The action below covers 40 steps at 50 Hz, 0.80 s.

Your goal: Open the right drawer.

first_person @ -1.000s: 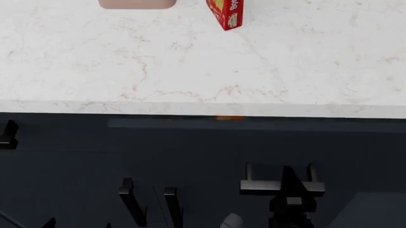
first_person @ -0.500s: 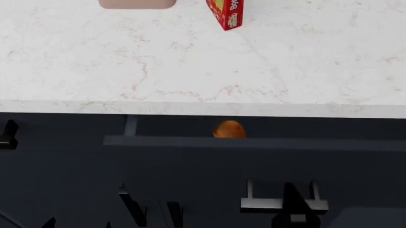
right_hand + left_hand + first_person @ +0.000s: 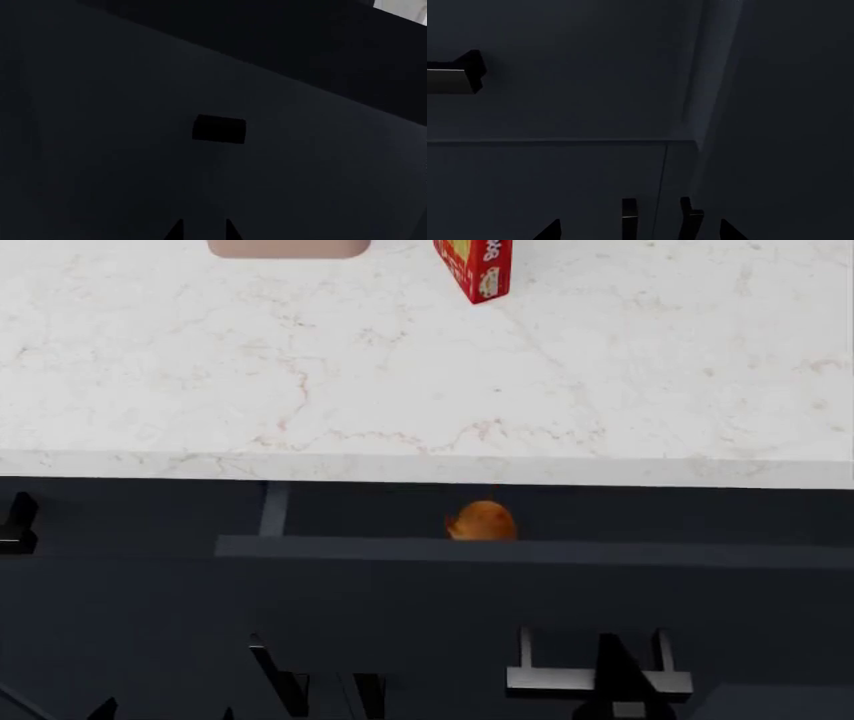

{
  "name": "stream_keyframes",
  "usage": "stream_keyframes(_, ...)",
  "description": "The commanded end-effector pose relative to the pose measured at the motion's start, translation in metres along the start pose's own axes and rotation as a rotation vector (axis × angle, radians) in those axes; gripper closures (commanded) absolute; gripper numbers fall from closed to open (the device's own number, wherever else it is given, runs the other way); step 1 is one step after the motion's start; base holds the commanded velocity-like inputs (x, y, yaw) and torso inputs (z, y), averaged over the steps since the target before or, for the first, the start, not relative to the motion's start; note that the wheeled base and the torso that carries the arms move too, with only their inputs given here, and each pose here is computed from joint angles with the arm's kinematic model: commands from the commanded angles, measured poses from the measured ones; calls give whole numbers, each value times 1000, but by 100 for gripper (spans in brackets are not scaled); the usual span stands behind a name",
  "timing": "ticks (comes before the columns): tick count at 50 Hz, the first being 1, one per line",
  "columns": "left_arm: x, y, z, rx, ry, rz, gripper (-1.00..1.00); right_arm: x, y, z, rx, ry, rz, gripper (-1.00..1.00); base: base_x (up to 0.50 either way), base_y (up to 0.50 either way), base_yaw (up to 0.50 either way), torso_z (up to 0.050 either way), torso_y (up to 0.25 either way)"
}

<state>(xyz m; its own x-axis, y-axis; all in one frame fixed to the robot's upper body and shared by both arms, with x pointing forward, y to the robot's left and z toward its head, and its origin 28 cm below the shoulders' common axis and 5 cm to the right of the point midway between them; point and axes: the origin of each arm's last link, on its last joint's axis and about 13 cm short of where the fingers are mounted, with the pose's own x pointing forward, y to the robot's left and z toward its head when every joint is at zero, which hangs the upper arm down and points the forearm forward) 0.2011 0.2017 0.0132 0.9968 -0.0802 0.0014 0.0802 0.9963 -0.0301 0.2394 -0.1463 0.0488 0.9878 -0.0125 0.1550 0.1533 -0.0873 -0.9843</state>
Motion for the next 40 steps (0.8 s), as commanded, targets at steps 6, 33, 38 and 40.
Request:
stream_keyframes(6,0,0,0,0,0,0,-100,-1,-15,21,-60,-100,-188,100,0,3,4,0,2)
stream_keyframes(33,-1,-1,0,0,2,-1,-100,0,-17,21,-70,-104,-186,100,-181,0,0,1,2)
stream_keyframes(38,-1,0,0,0,2,-1,-100,0,-16,21,-71,-106,-184,100,-202,0,0,2,2)
stream_keyframes(40,0,0,0,0,2,0,-100,-1,-16,21,-71,-105,-185,100,-201,0,0,0,5)
